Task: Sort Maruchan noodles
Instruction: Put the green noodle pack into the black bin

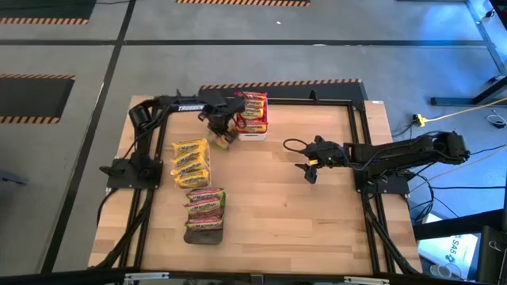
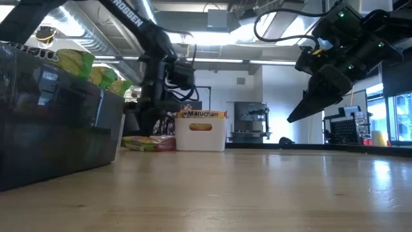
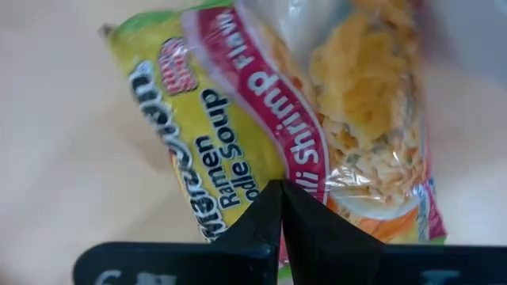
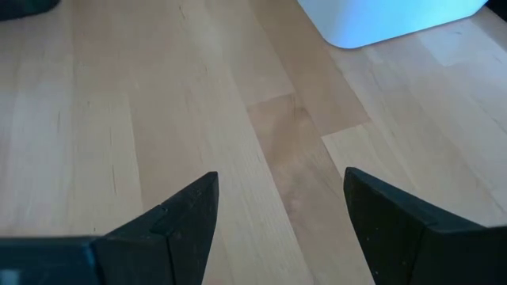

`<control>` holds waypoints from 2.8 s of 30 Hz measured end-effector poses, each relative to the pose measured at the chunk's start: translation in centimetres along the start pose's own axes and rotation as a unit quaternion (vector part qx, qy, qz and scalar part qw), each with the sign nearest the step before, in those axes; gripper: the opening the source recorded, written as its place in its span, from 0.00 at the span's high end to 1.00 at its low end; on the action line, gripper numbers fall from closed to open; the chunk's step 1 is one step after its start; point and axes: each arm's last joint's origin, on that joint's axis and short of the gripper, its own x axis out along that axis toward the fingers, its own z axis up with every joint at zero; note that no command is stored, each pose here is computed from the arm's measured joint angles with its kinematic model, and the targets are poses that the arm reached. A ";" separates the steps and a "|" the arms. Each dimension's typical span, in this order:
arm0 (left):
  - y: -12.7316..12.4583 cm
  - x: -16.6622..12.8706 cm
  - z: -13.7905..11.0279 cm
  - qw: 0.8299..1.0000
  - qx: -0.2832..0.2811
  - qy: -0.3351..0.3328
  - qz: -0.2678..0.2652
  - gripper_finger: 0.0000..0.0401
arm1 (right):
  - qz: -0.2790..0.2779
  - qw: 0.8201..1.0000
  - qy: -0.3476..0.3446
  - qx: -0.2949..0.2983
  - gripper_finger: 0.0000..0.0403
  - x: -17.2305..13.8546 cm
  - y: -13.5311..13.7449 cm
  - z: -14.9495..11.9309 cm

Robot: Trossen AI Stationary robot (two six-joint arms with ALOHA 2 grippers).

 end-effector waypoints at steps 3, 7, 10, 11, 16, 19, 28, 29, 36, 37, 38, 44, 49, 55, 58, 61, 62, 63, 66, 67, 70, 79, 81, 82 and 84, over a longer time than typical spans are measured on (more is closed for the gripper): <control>-1.3 0.0 -0.8 1.000 0.008 0.012 -0.001 0.98 | 0.000 1.000 0.000 0.000 0.38 0.0 0.0 0.0; -2.5 0.0 -1.4 1.000 0.012 0.022 -0.014 0.98 | 0.000 1.000 0.000 0.000 0.38 0.0 0.0 0.0; -3.6 0.0 -2.0 0.999 0.015 0.034 -0.034 0.98 | 0.000 1.000 0.000 0.000 0.38 0.0 0.0 0.0; -4.0 0.0 -2.2 0.998 0.017 0.036 -0.039 0.98 | 0.000 1.000 0.000 0.000 0.38 0.0 0.0 0.0; -5.8 -0.1 -3.3 0.997 0.027 0.045 -0.051 0.98 | 0.000 1.000 0.000 0.000 0.38 0.0 0.0 0.0; -7.1 -0.1 -4.0 0.997 0.036 0.041 -0.056 0.98 | 0.000 1.000 0.000 -0.001 0.38 0.0 0.0 0.0; -12.3 -0.5 -5.0 0.985 0.081 -0.042 -0.149 0.98 | 0.006 1.000 0.001 0.000 0.38 0.0 0.0 0.0; -12.9 -0.6 -5.2 0.983 0.085 -0.053 -0.156 0.98 | 0.010 1.000 0.001 0.000 0.38 0.0 0.1 0.0; -17.3 -1.0 -7.5 0.963 0.128 -0.123 -0.201 0.98 | 0.052 0.999 0.006 0.001 0.38 0.0 0.3 0.0; -18.0 -0.8 -7.9 0.961 0.135 -0.127 -0.207 0.98 | 0.059 0.998 0.007 0.004 0.38 0.0 0.4 0.0; -18.9 -0.6 -8.2 0.956 0.139 -0.136 -0.221 0.98 | 0.066 0.998 0.007 0.011 0.38 0.0 0.4 0.0; -23.8 0.8 -10.4 0.918 0.171 -0.187 -0.306 0.98 | 0.116 0.992 0.019 0.044 0.38 -0.1 0.7 0.0; -27.0 1.4 -12.4 0.880 0.190 -0.243 -0.361 0.98 | 0.172 0.982 0.035 0.071 0.38 -0.4 2.1 -0.2; -28.0 -1.9 -15.3 0.853 0.201 -0.307 -0.371 0.98 | 0.214 0.969 0.056 0.108 0.38 -0.9 4.1 -0.6; -28.8 -2.6 -17.2 0.843 0.211 -0.312 -0.384 0.98 | 0.209 0.966 0.062 0.136 0.38 -1.1 4.7 -0.7; -29.4 -2.4 -19.4 0.843 0.223 -0.303 -0.386 0.98 | 0.202 0.966 0.070 0.149 0.35 -0.9 5.0 -1.0; -29.8 -2.3 -19.9 0.839 0.224 -0.306 -0.389 0.98 | 0.197 0.966 0.071 0.151 0.34 -0.8 5.0 -1.0; -30.1 -2.1 -20.5 0.839 0.221 -0.307 -0.391 0.98 | 0.194 0.966 0.068 0.158 0.32 -0.4 5.1 -1.0; -30.7 -0.4 -21.7 0.849 0.218 -0.299 -0.377 0.98 | 0.186 0.966 0.073 0.163 0.26 0.6 5.3 -1.3; -30.8 0.0 -22.0 0.851 0.215 -0.297 -0.376 0.98 | 0.182 0.967 0.076 0.163 0.25 0.9 5.4 -1.4; -31.2 0.8 -22.3 0.855 0.203 -0.291 -0.380 0.98 | 0.183 0.966 0.083 0.162 0.23 1.9 5.6 -1.9; -30.8 3.2 -21.0 0.882 0.173 -0.289 -0.329 0.98 | 0.223 0.951 0.128 0.170 0.26 3.9 6.2 -3.1; -30.4 3.5 -20.6 0.890 0.164 -0.296 -0.306 0.98 | 0.240 0.946 0.139 0.169 0.26 3.9 6.4 -3.2; -30.3 3.5 -20.3 0.891 0.158 -0.303 -0.299 0.98 | 0.253 0.941 0.146 0.169 0.26 3.9 6.4 -3.3; -30.1 3.4 -19.9 0.891 0.148 -0.315 -0.291 0.98 | 0.271 0.933 0.159 0.174 0.26 3.8 6.5 -3.3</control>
